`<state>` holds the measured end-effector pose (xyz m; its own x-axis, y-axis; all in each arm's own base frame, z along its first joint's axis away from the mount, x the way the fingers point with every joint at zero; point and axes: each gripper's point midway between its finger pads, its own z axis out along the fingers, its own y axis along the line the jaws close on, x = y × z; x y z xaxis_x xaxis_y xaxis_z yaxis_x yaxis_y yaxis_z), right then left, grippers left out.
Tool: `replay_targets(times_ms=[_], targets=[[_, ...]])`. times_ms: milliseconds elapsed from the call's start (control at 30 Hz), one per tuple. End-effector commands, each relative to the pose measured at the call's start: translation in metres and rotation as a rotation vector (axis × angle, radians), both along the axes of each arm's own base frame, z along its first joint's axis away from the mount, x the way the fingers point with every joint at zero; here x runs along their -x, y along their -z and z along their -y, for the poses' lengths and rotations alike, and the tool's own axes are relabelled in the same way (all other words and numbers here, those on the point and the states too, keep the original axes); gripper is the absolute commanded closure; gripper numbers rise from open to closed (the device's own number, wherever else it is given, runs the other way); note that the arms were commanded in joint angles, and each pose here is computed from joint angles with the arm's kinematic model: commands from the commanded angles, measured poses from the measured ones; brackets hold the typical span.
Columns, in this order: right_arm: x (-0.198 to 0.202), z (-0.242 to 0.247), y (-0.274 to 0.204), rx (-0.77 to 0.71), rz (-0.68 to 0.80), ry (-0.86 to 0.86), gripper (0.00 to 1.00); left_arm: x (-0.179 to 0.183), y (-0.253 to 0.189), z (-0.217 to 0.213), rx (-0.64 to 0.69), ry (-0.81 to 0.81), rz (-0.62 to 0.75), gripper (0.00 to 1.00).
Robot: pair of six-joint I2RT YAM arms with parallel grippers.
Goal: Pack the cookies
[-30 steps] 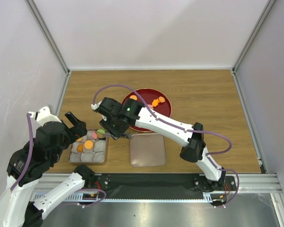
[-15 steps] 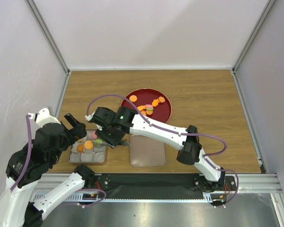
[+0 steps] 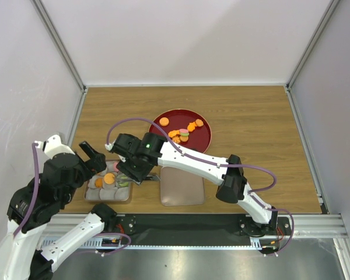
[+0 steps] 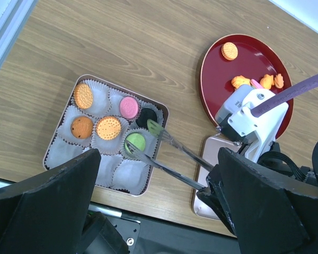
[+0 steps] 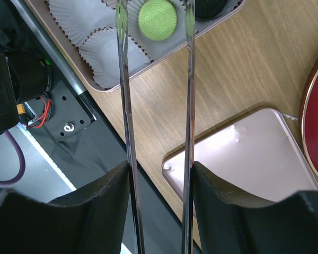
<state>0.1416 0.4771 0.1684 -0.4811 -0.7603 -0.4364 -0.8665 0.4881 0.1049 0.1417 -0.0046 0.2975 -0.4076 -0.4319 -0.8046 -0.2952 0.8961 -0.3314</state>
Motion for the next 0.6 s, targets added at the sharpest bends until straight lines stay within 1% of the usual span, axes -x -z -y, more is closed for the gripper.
replay_targets(times_ms=[0, 200, 333, 467, 567], targets=[[-0.006, -0.008, -0.017, -0.048, 0.053, -0.007, 0.46, 0.000, 0.001, 0.001, 0.017, -0.005, 0.003, 0.00], [-0.013, -0.010, -0.036, -0.096, 0.084, 0.009, 0.47, -0.001, 0.000, 0.002, 0.015, -0.005, 0.005, 0.00], [-0.032, -0.004, -0.058, -0.147, 0.105, 0.074, 0.50, -0.003, -0.003, 0.002, 0.017, -0.006, 0.013, 0.00], [-0.058, 0.016, -0.086, -0.188, 0.148, 0.158, 0.51, -0.005, -0.002, 0.004, 0.014, -0.001, 0.009, 0.00], [-0.077, 0.042, -0.091, -0.158, 0.179, 0.242, 0.52, -0.007, -0.001, 0.006, 0.015, 0.004, 0.008, 0.00]])
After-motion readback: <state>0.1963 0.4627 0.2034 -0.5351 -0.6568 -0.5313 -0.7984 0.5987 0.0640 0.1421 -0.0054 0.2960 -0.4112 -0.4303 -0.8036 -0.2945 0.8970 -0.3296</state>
